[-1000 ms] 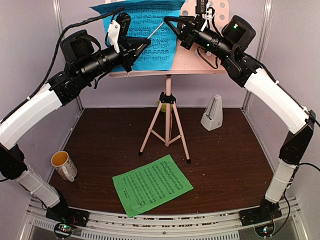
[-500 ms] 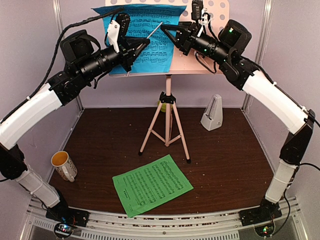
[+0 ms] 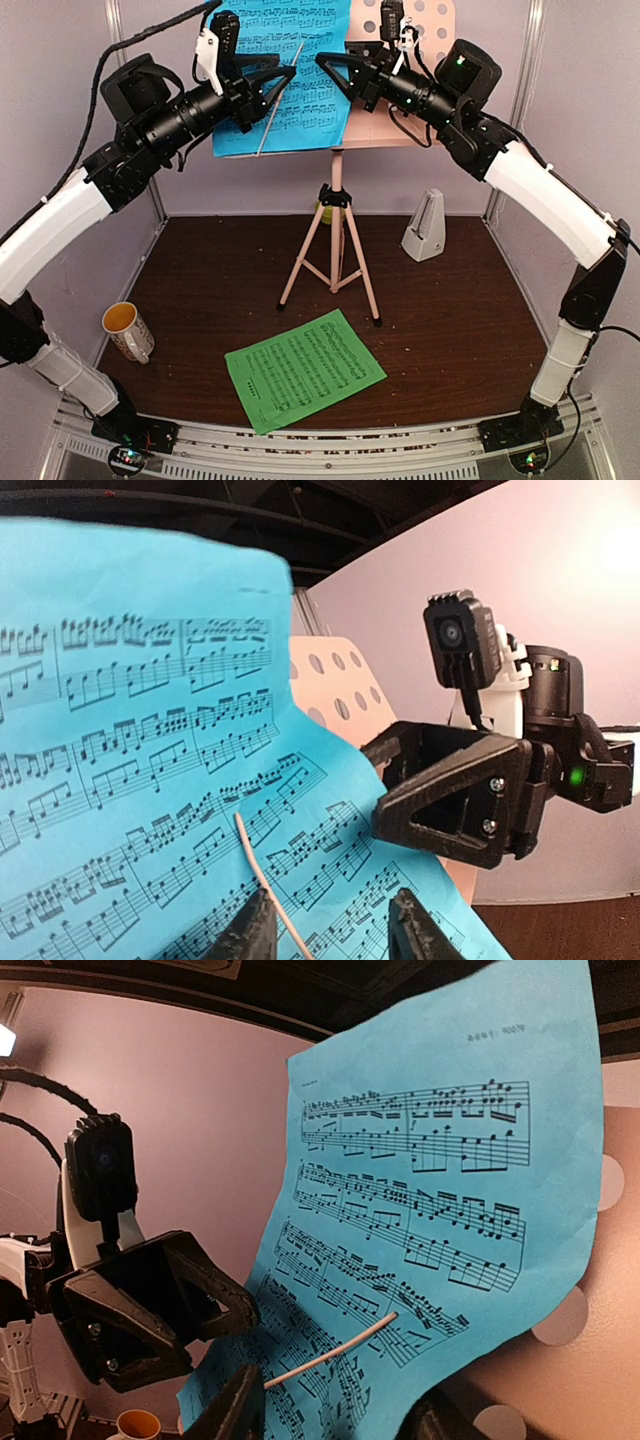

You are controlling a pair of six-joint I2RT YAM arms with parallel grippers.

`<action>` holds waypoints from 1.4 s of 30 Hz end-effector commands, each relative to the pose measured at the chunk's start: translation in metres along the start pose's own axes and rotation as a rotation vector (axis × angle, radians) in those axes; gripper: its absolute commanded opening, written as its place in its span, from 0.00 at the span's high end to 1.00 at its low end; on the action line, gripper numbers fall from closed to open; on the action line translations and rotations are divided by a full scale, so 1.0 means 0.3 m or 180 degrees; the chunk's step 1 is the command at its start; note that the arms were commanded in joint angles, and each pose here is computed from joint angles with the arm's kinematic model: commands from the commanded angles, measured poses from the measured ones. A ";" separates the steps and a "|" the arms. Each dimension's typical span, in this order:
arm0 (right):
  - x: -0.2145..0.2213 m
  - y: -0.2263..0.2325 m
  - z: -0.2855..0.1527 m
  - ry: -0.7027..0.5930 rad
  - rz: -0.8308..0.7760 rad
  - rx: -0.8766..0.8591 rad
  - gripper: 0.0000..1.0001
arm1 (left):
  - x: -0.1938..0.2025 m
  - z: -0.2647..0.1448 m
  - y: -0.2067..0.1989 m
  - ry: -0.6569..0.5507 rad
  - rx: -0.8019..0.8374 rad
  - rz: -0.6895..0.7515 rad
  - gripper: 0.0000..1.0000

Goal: Set up the instrument practice props

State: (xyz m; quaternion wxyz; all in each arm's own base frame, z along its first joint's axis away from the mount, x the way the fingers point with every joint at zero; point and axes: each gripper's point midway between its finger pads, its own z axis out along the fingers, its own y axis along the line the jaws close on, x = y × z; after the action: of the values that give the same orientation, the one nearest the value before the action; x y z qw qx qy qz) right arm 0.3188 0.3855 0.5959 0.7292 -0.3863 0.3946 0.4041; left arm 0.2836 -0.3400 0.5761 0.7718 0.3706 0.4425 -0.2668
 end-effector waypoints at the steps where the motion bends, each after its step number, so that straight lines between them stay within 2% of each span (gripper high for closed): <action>1: -0.075 -0.003 -0.016 -0.0103 -0.0089 0.0093 0.48 | -0.098 -0.032 0.006 -0.0271 -0.0010 0.0049 0.59; 8: -0.131 -0.012 -0.043 -0.0144 -0.0187 0.0224 0.27 | -0.126 -0.063 0.004 -0.0295 -0.0017 0.0062 0.51; 11: -0.165 -0.017 -0.060 -0.0168 -0.0242 0.0300 0.12 | -0.130 -0.080 0.004 -0.0274 -0.0028 0.0060 0.48; 12: -0.178 -0.017 -0.067 -0.0182 -0.0254 0.0318 0.10 | -0.134 -0.088 0.003 -0.0275 -0.0033 0.0061 0.47; 20: -0.251 -0.013 -0.127 -0.0228 -0.0246 0.0469 0.06 | -0.155 -0.169 -0.003 -0.0212 -0.0096 0.0015 0.40; 24: -0.251 -0.001 -0.165 -0.0116 -0.0103 0.0511 0.05 | -0.113 -0.226 -0.006 0.0000 -0.0155 -0.0090 0.38; 27: -0.208 0.023 -0.216 0.0057 0.0082 0.0558 0.05 | -0.025 -0.279 -0.030 0.0269 -0.0156 -0.0175 0.38; 32: -0.090 0.083 -0.323 0.0406 0.0452 0.0730 0.06 | 0.225 -0.389 -0.105 0.0850 -0.0159 -0.0561 0.37; 38: 0.182 0.164 -0.534 0.1205 0.0830 0.1097 0.08 | 0.536 -0.544 -0.226 0.1534 -0.0129 -0.1153 0.37; 42: 0.358 0.220 -0.701 0.1703 0.1070 0.1313 0.10 | 0.711 -0.632 -0.312 0.1781 -0.0132 -0.1668 0.37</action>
State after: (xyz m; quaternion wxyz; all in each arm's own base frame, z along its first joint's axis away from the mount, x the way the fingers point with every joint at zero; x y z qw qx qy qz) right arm 0.2437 0.2791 0.4648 0.6373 -0.2894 0.6225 0.3500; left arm 0.2281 -0.2649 0.3282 0.5740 0.3437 0.6860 -0.2860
